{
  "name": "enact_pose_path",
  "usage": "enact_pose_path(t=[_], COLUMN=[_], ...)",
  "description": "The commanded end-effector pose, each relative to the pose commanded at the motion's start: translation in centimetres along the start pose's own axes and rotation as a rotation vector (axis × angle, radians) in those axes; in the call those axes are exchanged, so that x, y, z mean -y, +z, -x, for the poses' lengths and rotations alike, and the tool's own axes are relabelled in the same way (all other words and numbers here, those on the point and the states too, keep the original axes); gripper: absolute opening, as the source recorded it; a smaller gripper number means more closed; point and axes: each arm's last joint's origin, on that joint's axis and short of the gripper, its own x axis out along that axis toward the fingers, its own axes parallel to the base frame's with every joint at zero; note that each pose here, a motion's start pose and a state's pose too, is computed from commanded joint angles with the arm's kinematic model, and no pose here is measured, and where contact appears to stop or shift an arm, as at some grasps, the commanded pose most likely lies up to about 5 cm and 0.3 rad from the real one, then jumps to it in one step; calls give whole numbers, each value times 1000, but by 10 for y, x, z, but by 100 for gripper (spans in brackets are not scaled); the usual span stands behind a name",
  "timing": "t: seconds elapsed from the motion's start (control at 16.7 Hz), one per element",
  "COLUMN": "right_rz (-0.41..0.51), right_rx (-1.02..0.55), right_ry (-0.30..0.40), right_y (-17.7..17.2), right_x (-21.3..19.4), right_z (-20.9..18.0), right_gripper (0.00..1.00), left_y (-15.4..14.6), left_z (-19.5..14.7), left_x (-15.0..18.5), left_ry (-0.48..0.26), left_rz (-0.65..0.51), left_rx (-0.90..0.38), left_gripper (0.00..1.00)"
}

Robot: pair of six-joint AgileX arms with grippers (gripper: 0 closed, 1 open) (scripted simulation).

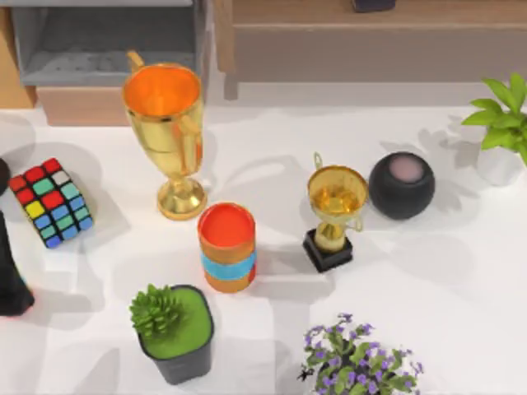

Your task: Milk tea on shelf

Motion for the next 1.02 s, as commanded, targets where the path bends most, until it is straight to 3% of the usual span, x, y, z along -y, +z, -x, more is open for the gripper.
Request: enact_pose_path(t=[0.78, 1.02], right_rz=[-6, 52], right_rx=[-4, 89], right_ry=[0, -5], right_y=[8, 40], right_x=[0, 0], right_z=[3, -15], right_gripper=[0, 0], left_y=[0, 0], left_z=[0, 0], left_x=[0, 0], left_ry=[0, 0], left_rz=[0, 0], left_rx=[0, 0], left_gripper=[100, 100])
